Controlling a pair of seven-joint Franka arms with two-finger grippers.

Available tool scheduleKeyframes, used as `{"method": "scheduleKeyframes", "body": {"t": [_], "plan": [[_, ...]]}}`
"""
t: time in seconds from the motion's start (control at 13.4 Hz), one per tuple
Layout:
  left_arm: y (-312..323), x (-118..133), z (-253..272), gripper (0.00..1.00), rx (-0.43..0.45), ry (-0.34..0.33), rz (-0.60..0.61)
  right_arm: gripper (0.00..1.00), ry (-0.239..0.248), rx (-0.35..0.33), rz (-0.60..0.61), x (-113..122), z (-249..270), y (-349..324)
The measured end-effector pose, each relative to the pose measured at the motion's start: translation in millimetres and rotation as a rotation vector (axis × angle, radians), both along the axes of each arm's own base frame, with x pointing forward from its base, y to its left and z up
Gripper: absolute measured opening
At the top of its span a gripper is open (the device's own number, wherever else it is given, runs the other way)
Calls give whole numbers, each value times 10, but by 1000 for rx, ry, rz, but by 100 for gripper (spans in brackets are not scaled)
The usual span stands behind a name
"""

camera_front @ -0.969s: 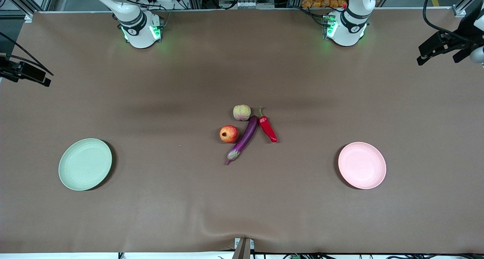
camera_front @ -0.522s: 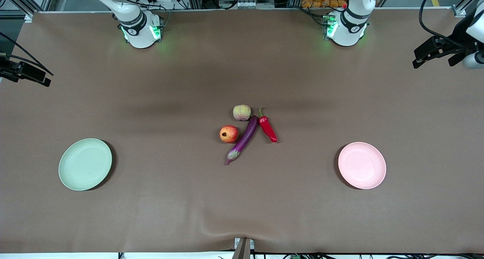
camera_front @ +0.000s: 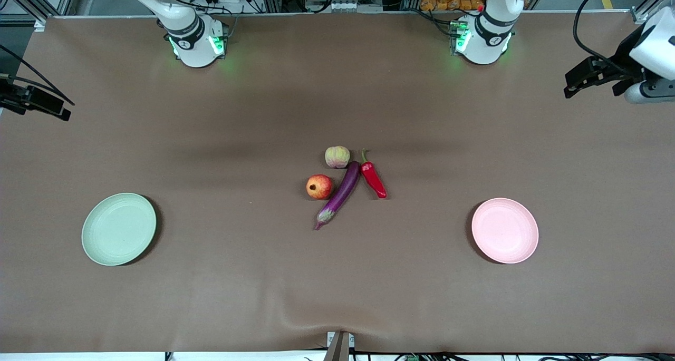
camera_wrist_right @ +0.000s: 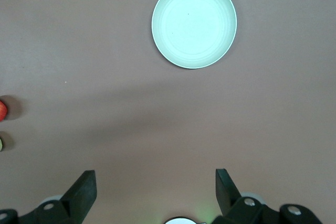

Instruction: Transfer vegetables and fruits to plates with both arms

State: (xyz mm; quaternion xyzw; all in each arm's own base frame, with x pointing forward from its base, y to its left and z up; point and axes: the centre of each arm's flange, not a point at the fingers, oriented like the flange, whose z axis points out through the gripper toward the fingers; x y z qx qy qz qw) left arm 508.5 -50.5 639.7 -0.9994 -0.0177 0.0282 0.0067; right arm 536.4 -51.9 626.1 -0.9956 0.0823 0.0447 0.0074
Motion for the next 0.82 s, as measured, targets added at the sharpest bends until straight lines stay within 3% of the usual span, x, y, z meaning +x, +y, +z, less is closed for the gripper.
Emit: {"method": "scheduleKeyframes", "body": {"t": [0.37,0.67,0.82], "plan": [[-76,62,-504,100,4,-4,31,100,5,1,41,31,-28,219],[-549,116,-1200,100,6,-47,55,100,48,1,117,157,-264,642],[-868,143,-1626,100,-1,-62,128,100,62,-1,165,190,-349,909]]}}
